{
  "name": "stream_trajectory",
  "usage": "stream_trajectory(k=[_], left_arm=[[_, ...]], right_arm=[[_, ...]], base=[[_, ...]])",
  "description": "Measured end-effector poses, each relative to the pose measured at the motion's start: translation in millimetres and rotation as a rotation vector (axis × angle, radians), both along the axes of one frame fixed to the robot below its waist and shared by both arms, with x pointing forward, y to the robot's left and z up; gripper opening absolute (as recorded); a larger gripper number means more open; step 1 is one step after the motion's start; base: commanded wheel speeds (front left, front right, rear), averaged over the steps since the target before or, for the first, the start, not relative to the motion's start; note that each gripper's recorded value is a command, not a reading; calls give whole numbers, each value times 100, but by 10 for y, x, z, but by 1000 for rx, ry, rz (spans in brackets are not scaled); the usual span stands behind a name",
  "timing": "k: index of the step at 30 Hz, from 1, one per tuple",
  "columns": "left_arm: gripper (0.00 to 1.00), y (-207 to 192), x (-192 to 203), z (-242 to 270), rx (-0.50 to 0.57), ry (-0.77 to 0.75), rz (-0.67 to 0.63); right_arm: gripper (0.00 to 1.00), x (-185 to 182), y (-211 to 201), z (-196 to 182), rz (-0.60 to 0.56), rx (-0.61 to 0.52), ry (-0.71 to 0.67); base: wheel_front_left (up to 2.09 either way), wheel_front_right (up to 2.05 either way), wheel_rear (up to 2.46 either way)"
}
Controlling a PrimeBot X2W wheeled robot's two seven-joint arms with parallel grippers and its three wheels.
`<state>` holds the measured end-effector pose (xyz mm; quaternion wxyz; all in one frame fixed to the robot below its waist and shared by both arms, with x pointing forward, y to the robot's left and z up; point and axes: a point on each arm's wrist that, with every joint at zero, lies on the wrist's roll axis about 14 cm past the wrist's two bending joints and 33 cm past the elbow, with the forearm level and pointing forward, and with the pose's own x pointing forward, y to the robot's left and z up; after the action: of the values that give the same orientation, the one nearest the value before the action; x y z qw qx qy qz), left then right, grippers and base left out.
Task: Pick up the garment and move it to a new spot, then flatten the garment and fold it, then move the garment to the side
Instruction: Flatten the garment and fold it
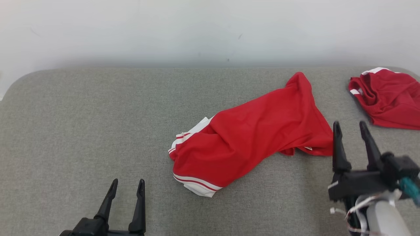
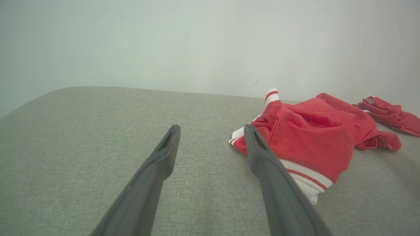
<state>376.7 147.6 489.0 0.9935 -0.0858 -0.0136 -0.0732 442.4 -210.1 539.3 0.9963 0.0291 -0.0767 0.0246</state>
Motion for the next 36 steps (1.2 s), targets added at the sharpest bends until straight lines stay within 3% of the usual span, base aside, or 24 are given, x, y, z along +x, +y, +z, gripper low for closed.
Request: stream_trajectory(k=[17,36], left_arm=[[100,-319,44,-217,28,66,-136],[100,-652,335,-659,132,205,-336]], right_arm=[[100,-543,452,-366,65,73,78],[100,-577,468,-556,59,118,137]], base=[[0,0,0],[0,0,0]])
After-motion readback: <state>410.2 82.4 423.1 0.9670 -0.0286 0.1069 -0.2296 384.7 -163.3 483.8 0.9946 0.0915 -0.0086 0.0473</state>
